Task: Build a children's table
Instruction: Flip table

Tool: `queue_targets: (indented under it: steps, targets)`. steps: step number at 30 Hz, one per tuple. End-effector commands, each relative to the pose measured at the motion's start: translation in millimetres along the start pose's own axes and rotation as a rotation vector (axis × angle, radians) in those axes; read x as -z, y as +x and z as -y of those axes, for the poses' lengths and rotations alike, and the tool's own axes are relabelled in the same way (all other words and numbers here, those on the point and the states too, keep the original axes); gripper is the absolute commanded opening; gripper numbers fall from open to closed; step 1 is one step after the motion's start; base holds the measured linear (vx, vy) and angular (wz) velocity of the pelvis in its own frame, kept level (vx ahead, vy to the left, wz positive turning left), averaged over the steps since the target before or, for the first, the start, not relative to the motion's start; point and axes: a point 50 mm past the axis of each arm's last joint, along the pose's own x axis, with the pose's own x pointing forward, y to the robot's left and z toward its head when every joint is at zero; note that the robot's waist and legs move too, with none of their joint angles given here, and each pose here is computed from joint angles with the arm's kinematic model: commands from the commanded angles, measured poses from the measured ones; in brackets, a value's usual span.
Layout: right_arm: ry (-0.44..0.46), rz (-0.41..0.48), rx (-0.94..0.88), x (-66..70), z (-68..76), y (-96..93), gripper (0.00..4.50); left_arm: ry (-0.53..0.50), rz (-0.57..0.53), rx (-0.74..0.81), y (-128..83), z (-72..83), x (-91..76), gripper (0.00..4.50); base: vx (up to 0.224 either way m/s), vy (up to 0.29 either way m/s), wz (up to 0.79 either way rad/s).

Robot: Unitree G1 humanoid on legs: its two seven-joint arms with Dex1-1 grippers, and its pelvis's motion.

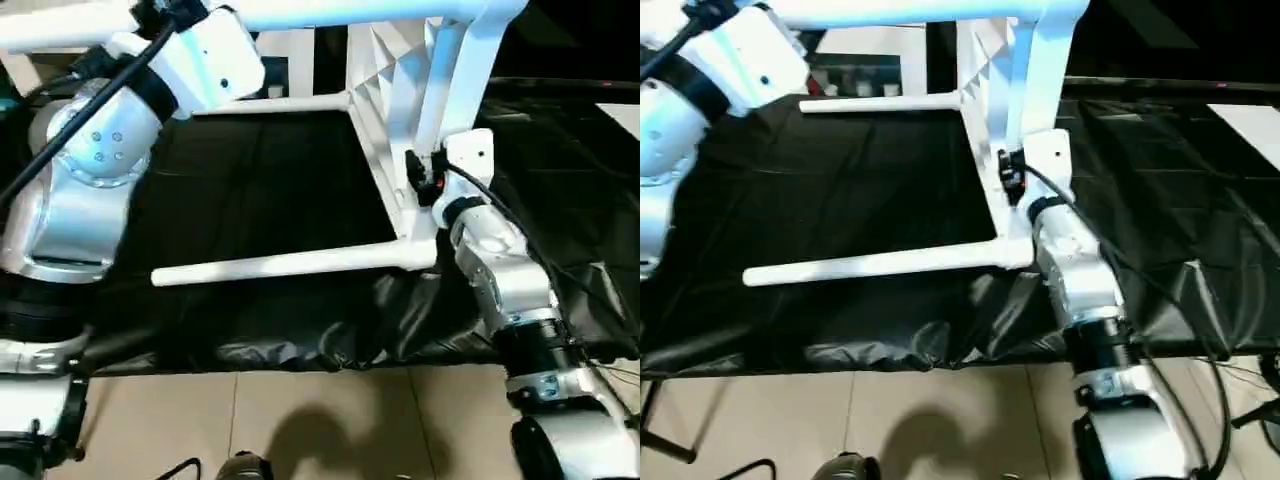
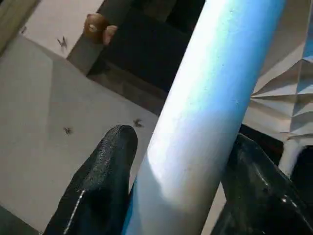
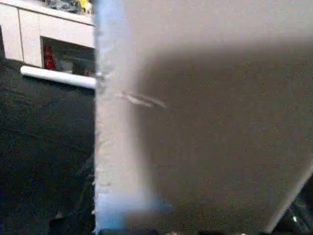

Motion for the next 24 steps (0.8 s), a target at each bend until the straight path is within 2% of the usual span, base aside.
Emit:
queue_targets:
  steps: [1,3,5,6,7,8,10,13,14,15,17,19,21,24]
  targets:
    - [-0.094,0.1,-0.036,-27.6,3.1,5.5,1.94,-0.149,0.083,-0.037,4.8,1.3,-13.7,2.48,0.0,0.0,0.0]
    - [-0.128,0.129,-0.042,-42.0,13.6,6.9,1.94,-0.21,0.076,-0.075,4.8,1.2,-10.8,2.48,0.0,0.0,0.0]
    - [-0.202,0.166,-0.062,-65.3,30.1,9.1,1.94,-0.307,0.05,-0.158,3.2,-6.8,-1.8,2.48,0.0,0.0,0.0]
    - [-0.224,0.175,-0.068,-71.9,34.8,9.6,1.94,-0.333,0.04,-0.186,2.4,-10.0,1.3,2.48,0.0,0.0,0.0]
    - [-0.224,0.175,-0.068,-71.9,34.8,9.6,1.94,-0.333,0.04,-0.186,2.4,-10.0,1.3,2.48,0.0,0.0,0.0]
    - [-0.276,0.198,-0.071,-89.8,47.5,10.9,1.94,-0.374,0.022,-0.233,0.1,-17.0,8.0,2.48,0.0,0.0,0.0]
    - [-0.299,0.209,-0.074,-98.4,52.9,11.2,1.94,-0.404,0.015,-0.265,-1.8,-20.5,11.5,2.48,0.0,0.0,0.0]
    - [-0.391,0.239,-0.088,-123.3,66.0,11.4,1.94,-0.484,-0.012,-0.329,-5.8,-24.1,20.6,2.47,0.0,0.0,0.0]
    - [-0.431,0.245,-0.099,-133.4,70.3,11.5,1.94,-0.517,-0.025,-0.333,-7.1,-21.8,23.9,2.47,0.0,0.0,0.0]
    - [-0.483,0.252,-0.126,-149.7,76.2,11.1,1.94,-0.573,-0.05,-0.33,-10.0,-14.3,29.5,2.46,0.0,0.0,0.0]
    - [-0.5,0.254,-0.137,-156.0,78.4,10.9,1.93,-0.595,-0.064,-0.323,-11.2,-10.0,31.9,2.44,0.0,0.0,0.0]
    - [-0.527,0.253,-0.167,-169.8,82.8,11.4,1.93,-0.621,-0.101,-0.284,-15.6,4.9,35.7,2.43,0.0,0.0,0.0]
    - [-0.535,0.251,-0.184,-173.1,83.3,11.6,1.93,-0.626,-0.115,-0.264,-17.1,10.1,36.5,2.39,0.0,0.0,0.0]
    - [-0.571,0.232,-0.271,-177.6,80.8,12.6,1.93,-0.631,-0.157,-0.203,-23.4,25.9,37.9,2.33,0.0,0.0,0.0]
